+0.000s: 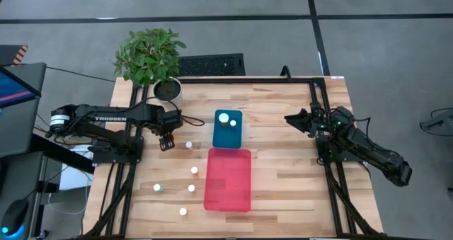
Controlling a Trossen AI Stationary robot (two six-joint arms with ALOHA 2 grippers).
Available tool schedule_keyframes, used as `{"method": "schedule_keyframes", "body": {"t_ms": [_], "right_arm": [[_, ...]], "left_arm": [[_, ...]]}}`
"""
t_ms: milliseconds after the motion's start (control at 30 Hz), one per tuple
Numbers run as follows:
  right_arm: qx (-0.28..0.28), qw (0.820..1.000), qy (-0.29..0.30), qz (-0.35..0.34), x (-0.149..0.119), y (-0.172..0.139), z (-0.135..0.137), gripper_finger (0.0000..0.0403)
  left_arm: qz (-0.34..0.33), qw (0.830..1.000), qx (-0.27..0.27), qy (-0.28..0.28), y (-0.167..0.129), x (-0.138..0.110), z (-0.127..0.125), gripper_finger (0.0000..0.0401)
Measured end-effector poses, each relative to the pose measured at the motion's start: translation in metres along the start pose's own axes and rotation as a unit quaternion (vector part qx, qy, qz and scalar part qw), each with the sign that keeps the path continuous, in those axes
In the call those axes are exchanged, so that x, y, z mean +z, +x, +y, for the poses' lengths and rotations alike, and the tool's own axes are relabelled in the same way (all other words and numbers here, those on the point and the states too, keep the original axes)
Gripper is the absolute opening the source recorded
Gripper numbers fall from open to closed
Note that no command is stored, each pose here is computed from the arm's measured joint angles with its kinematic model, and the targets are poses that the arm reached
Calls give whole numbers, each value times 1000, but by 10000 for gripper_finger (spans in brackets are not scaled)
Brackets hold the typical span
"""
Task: Pick and place medicine bottles into bin by pill shape (circle, oval)
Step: Put the large orange capsule bottle into the blue bin
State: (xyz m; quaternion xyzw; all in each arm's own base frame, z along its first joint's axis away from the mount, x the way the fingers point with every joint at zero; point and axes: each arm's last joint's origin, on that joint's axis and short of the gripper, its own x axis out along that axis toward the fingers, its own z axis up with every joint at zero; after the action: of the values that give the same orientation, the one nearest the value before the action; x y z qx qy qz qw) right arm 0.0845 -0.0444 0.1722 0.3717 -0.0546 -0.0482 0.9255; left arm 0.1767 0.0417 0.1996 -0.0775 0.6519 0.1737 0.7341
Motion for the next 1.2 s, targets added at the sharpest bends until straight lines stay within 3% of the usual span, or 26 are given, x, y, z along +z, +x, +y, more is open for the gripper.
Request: {"method": "schedule_keyframes", "body": {"t_ms": [233, 1200], "right_arm": [[0, 1000, 0, 0, 0, 0, 0, 205], [0, 1000, 0, 0, 0, 0, 0, 205]], "left_arm": [[0, 1000, 1, 0, 0, 0, 0, 301], [-1, 1000, 1, 0, 0, 0, 1, 303]]}}
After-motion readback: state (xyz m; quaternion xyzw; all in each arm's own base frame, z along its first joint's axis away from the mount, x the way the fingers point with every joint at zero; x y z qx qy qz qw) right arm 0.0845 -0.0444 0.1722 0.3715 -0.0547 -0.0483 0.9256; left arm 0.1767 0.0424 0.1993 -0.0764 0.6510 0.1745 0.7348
